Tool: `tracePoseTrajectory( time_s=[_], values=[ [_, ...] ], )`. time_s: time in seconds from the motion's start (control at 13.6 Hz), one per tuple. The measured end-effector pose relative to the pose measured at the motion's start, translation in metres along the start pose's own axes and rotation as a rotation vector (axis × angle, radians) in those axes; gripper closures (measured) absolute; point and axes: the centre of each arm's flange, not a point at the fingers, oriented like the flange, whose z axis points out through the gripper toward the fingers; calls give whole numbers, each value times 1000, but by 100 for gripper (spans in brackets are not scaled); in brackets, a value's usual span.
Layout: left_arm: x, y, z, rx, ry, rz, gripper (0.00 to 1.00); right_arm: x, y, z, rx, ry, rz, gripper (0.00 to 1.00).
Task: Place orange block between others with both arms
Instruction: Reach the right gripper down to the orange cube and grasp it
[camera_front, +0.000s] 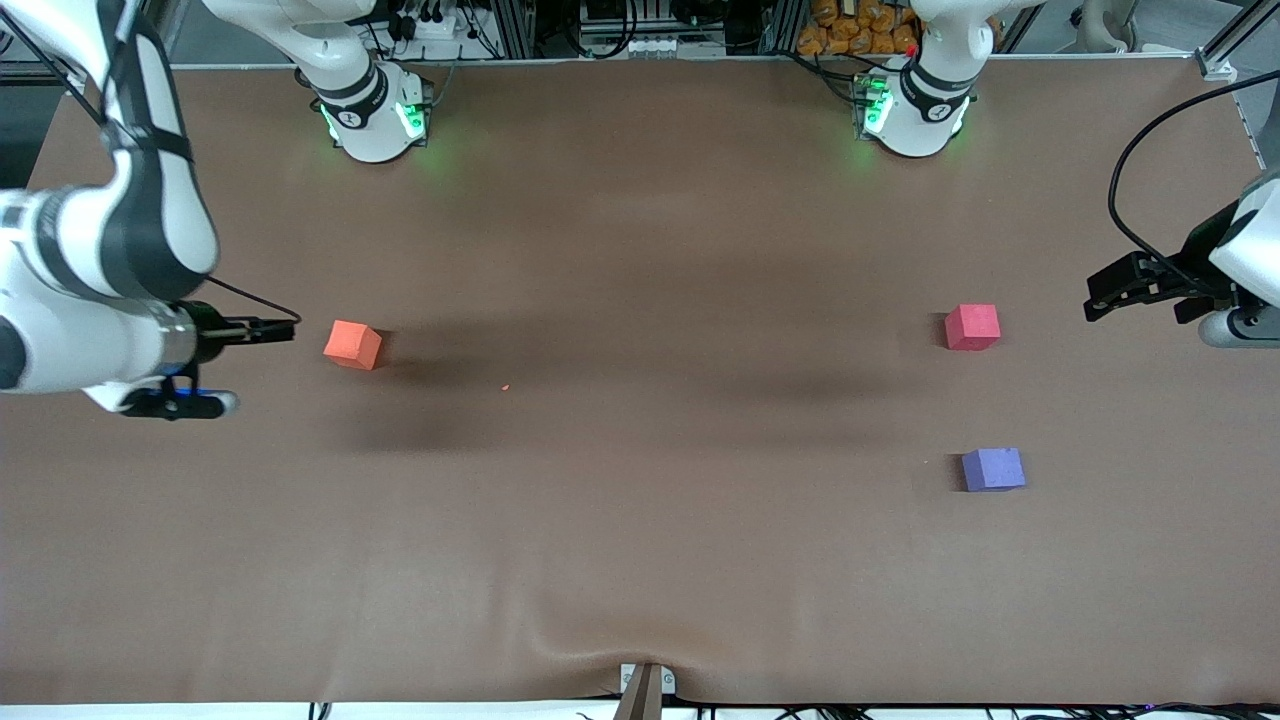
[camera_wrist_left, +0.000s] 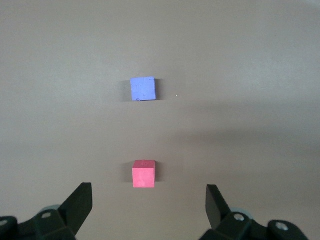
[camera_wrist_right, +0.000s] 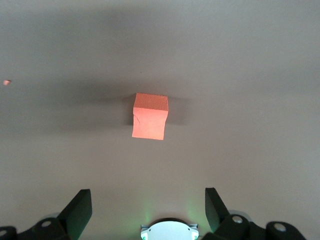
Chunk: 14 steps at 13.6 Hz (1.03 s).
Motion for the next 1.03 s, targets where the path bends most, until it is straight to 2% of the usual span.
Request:
tracePoseTrajectory(
  time_s=[0.37, 0.59, 0.74, 1.03],
  values=[
    [0, -4, -2, 0, 3, 5, 0, 6, 7, 80, 16, -36, 19, 0],
    [0, -6, -2, 1, 3, 2, 0, 6, 8, 102, 19, -44, 23, 0],
    [0, -7, -2, 1, 2, 1, 0, 7, 9, 111, 21, -23, 26, 0],
    [0, -7, -1, 1, 0, 0, 0, 10, 9, 160, 26, 62, 34, 0]
  ],
)
